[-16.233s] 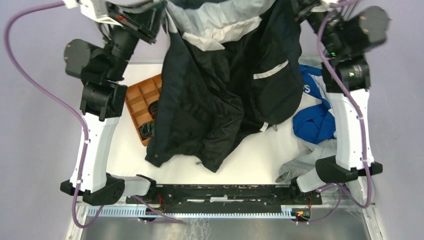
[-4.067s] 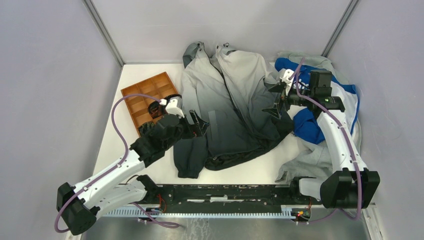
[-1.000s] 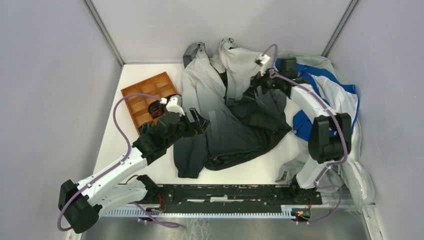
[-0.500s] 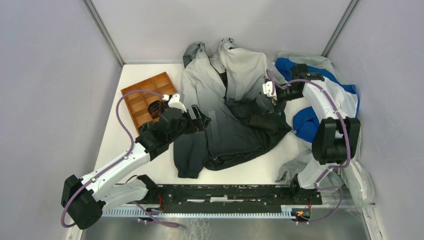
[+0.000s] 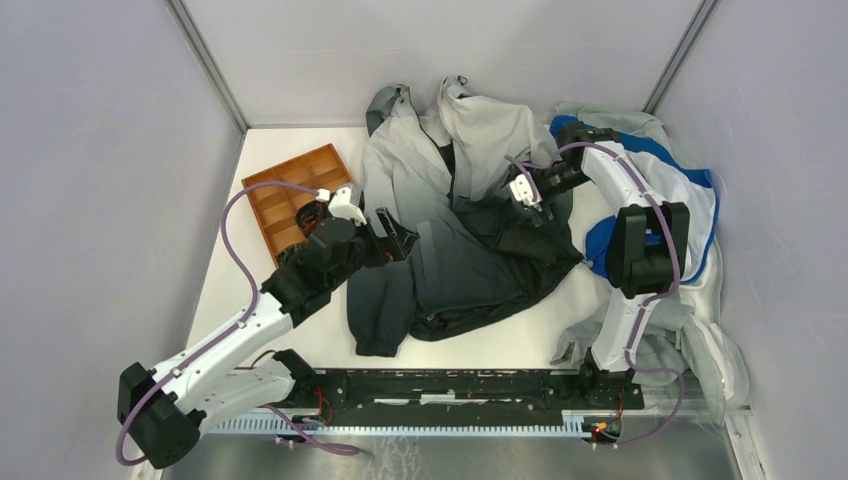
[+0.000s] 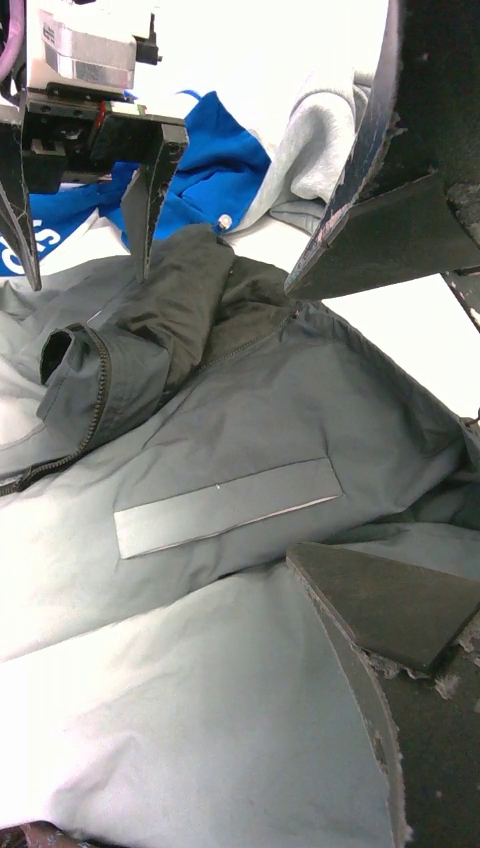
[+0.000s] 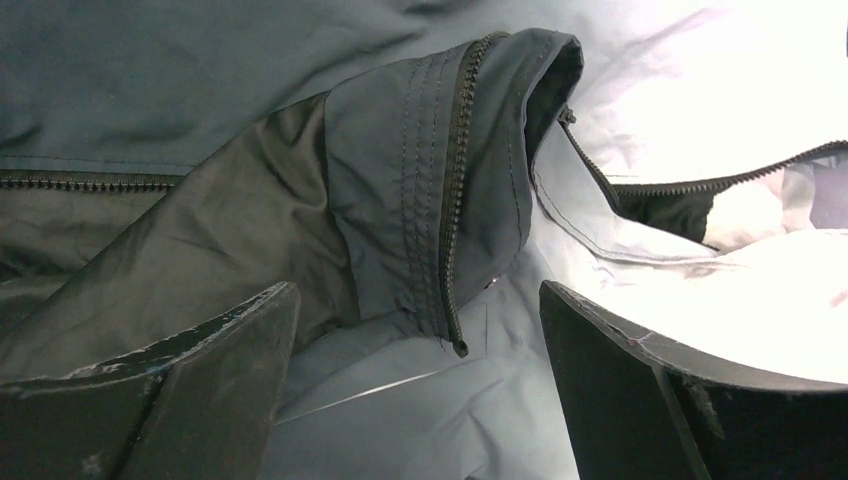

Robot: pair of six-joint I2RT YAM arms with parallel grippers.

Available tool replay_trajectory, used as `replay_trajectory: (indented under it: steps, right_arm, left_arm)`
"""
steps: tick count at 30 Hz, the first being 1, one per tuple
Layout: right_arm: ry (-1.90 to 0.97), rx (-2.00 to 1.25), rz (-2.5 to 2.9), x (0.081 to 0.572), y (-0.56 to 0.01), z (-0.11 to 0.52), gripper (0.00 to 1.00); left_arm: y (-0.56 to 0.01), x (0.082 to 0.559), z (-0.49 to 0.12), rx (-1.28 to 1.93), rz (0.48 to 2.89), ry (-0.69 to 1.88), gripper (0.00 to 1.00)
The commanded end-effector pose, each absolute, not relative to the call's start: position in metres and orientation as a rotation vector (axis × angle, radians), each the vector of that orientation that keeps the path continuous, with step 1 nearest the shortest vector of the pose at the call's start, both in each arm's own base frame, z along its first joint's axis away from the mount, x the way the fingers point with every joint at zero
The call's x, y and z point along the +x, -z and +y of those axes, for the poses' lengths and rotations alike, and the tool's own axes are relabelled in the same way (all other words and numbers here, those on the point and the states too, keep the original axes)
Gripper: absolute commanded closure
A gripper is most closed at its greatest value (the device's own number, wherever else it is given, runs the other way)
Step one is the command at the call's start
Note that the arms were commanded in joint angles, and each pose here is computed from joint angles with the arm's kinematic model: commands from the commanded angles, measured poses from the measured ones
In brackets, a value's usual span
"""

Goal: Zip up the jacket
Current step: Flatten out the jacket at the center of the board.

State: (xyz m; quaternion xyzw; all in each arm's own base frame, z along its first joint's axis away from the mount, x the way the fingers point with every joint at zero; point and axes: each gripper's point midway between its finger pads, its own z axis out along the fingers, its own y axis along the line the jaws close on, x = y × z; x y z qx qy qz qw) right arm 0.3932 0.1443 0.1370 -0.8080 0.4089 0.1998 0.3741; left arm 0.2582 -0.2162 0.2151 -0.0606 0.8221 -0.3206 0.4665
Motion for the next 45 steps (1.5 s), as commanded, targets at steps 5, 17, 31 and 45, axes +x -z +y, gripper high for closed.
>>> replay_trajectory:
  steps: [5,17,31,45]
  right_arm:
    - [-0.487,-2.153,1.015,0.397,-0.133,0.147,0.12]
    - [-0.498,-2.206,1.051,0.403,-0.116,0.149,0.22]
    - [-0.342,-2.169,1.253,0.45,-0.094,0.141,0.4]
    - [-0.38,-2.231,1.223,0.437,-0.092,0.143,0.8]
  left_arm:
    - [-0.224,0.267,-0.22,-0.15,1.982,0.796,0.03]
    - [-0.224,0.267,-0.218,-0.152,1.974,0.789,0.03]
    - [-0.223,0.264,-0.216,-0.171,1.978,0.798,0.04]
    - [-0.225,0.264,-0.218,-0.162,1.984,0.806,0.04]
